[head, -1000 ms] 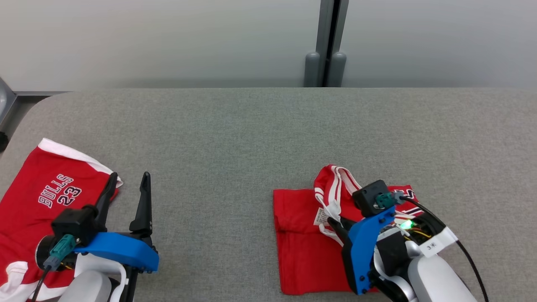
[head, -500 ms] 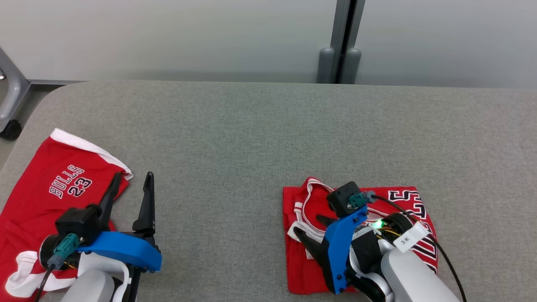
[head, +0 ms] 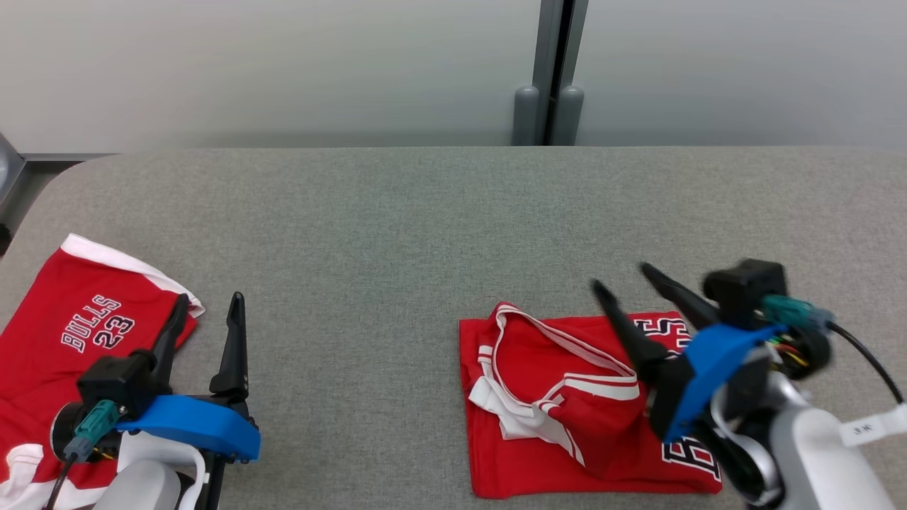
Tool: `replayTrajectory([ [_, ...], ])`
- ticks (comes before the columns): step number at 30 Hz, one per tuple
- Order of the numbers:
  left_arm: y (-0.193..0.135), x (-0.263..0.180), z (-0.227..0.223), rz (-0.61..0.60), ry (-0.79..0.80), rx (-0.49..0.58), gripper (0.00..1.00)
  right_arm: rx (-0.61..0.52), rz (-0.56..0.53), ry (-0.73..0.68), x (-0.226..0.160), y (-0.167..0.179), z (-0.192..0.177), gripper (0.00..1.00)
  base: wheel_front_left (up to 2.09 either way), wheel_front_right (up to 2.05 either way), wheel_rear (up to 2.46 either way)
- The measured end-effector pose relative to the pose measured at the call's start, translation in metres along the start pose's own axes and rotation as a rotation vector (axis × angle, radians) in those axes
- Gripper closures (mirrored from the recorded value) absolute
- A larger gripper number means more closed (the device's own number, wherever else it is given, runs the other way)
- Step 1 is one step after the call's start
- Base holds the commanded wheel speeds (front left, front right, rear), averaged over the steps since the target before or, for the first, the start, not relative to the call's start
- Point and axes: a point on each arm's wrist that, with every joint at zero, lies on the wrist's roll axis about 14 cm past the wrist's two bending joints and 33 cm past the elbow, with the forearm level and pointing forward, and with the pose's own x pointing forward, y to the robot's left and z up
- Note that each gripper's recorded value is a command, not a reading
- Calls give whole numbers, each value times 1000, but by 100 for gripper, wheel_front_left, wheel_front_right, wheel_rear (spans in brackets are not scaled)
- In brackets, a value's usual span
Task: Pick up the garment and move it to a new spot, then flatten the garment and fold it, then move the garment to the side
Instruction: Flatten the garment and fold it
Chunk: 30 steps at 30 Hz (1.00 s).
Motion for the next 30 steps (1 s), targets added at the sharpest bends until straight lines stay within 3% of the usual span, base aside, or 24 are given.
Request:
replayTrajectory([
  [3,-1,1,0,-3,-1,0,0,-21,-122,57,-18,-37,-20,0,0,0,0],
  [7,-2,2,-2,-8,3,0,0,-19,-220,144,-36,-63,-53,0,0,0,0],
  [8,-2,3,-2,-8,5,0,0,-18,-241,161,-40,-68,-60,21,0,0,0],
  [10,-3,3,-3,-10,8,-1,0,-26,-263,184,-42,-73,-71,100,0,0,0],
  [16,-4,5,-2,-17,5,0,0,-35,-202,263,-32,-49,-103,100,0,0,0],
  [24,-2,2,-3,-10,9,1,0,-32,49,381,-18,37,-140,100,0,0,0],
  [30,-1,2,-3,-9,11,-1,0,43,209,449,-23,91,-159,100,0,0,0],
])
